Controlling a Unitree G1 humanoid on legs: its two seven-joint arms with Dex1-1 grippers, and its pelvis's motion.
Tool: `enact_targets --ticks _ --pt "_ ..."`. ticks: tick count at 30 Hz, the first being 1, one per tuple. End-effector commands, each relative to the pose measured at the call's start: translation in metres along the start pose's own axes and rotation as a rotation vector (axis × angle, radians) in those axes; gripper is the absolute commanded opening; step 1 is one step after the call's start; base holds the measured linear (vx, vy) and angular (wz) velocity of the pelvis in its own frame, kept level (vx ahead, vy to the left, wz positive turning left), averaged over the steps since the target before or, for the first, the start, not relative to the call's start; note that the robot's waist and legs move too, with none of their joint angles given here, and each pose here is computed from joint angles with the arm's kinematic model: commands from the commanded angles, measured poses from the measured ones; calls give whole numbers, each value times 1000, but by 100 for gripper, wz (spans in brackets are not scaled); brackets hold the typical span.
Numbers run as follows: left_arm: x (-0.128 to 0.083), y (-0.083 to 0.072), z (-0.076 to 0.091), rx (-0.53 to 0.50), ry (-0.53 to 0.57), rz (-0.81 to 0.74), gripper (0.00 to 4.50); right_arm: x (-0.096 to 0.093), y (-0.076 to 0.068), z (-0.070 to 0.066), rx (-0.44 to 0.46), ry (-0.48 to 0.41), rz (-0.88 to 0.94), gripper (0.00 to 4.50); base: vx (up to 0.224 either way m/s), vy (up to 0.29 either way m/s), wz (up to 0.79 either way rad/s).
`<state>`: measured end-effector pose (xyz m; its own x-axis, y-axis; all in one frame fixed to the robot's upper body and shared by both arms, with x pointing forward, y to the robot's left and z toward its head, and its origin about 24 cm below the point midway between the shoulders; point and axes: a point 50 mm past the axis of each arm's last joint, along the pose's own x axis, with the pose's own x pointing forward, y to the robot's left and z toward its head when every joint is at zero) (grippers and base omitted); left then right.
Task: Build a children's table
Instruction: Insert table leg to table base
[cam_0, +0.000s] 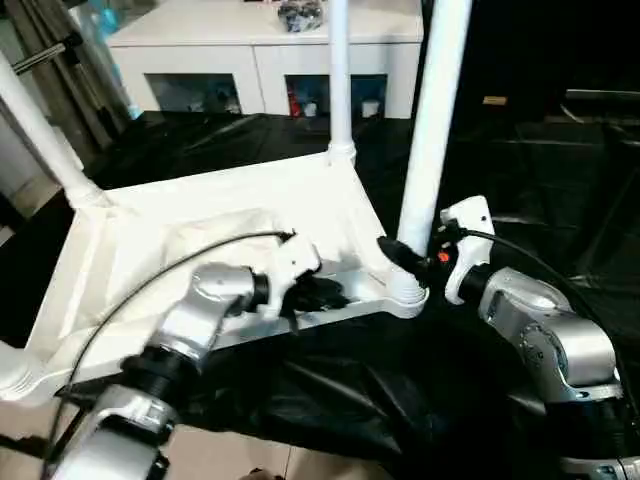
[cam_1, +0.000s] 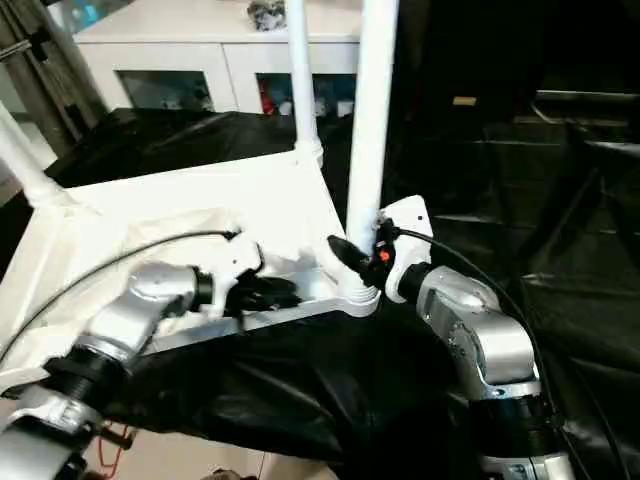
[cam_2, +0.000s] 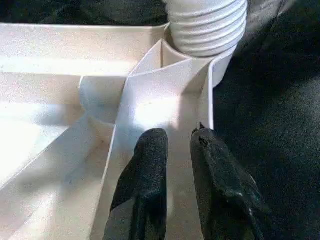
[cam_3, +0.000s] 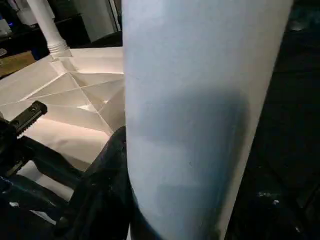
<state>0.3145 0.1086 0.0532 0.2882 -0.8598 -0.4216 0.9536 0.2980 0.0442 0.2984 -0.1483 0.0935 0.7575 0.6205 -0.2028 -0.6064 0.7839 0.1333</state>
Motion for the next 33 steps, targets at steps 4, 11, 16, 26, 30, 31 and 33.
enact_targets --ticks 4,11,16,26,30,31,33 --pt "1 -7 -8 -84 -21 -60 121 5 4 6 -37 -10 20 188 0 0 0" --pt "9 -6 -7 -95 -33 -56 136 6 3 9 -43 -12 20 188 0 0 0" --pt "11 -4 -16 -72 32 -40 138 7 2 8 -50 -8 22 188 0 0 0" --pt "10 -4 -27 -98 92 -89 77 10 2 3 -45 7 21 188 0 0 0" --pt "8 -5 -26 -104 95 -113 39 10 2 2 -46 19 24 188 0 0 0" --pt "8 -5 -26 -101 95 -120 39 10 2 2 -47 22 26 188 0 0 0" --pt "8 -5 -25 -102 90 -131 26 10 1 1 -50 27 28 188 0 0 0"
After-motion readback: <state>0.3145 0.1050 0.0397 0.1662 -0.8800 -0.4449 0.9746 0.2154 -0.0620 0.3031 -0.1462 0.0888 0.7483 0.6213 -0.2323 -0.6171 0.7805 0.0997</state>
